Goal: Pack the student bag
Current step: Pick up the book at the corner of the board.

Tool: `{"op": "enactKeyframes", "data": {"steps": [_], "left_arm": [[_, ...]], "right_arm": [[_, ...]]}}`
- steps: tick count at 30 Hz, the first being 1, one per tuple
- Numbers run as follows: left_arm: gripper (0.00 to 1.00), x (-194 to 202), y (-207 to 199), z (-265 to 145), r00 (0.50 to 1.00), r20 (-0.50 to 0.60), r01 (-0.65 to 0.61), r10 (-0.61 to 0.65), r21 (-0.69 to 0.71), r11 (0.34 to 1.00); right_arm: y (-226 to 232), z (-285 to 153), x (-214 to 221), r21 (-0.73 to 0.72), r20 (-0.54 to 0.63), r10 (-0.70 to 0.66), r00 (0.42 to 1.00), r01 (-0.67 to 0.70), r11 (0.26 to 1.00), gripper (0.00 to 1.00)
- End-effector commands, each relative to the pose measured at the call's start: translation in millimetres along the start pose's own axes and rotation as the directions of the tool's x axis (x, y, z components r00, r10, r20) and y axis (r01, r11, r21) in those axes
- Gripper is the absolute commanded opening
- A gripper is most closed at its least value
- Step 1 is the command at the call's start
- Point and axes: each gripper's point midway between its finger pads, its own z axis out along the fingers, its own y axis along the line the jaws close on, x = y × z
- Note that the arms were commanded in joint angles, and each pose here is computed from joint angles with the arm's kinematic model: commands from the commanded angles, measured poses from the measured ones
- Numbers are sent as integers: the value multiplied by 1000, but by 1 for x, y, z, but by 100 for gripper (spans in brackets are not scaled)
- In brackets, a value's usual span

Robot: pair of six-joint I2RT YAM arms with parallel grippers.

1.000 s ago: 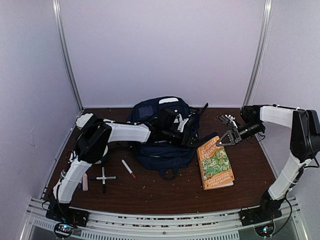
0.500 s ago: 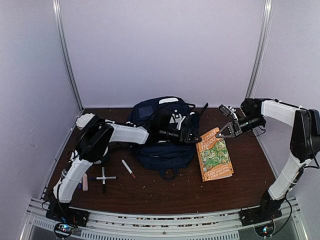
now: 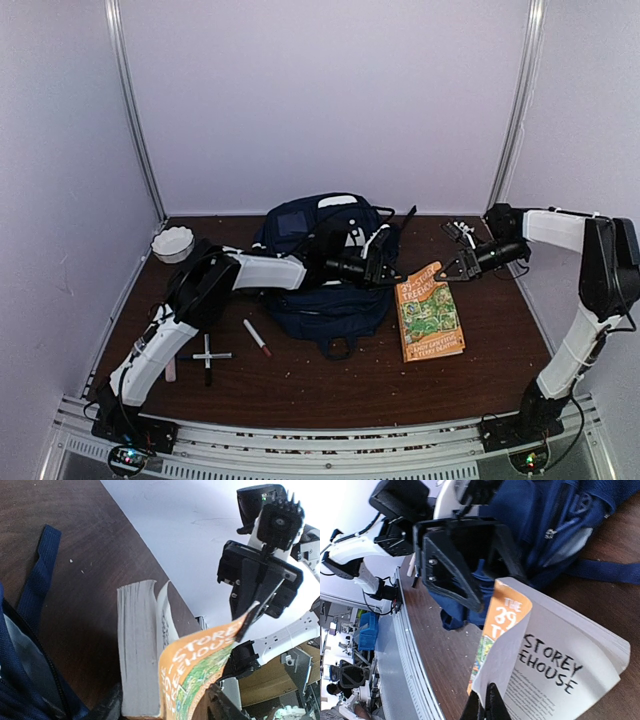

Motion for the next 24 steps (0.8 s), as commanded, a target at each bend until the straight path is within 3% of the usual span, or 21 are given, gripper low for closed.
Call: {"op": "enactKeyframes", "data": {"steps": [1, 9, 17, 24], "left_arm": [[50, 5, -14, 10, 999, -15, -36, 37, 70, 997], [35, 2, -15, 11, 999, -15, -42, 44, 76, 996], [20, 3, -12, 12, 999, -17, -32, 34, 69, 997], [3, -4, -23, 2, 998, 12, -68, 68, 75, 995]], "right_arm": [[-40, -3, 4, 155, 21, 72, 997, -74, 985, 2], [-54, -15, 2, 301, 55, 63, 996, -77, 950, 10], [-64, -12, 7, 318, 32, 96, 995, -101, 943, 21], [-46, -24, -4, 316, 60, 11, 998, -30, 948, 37]]}}
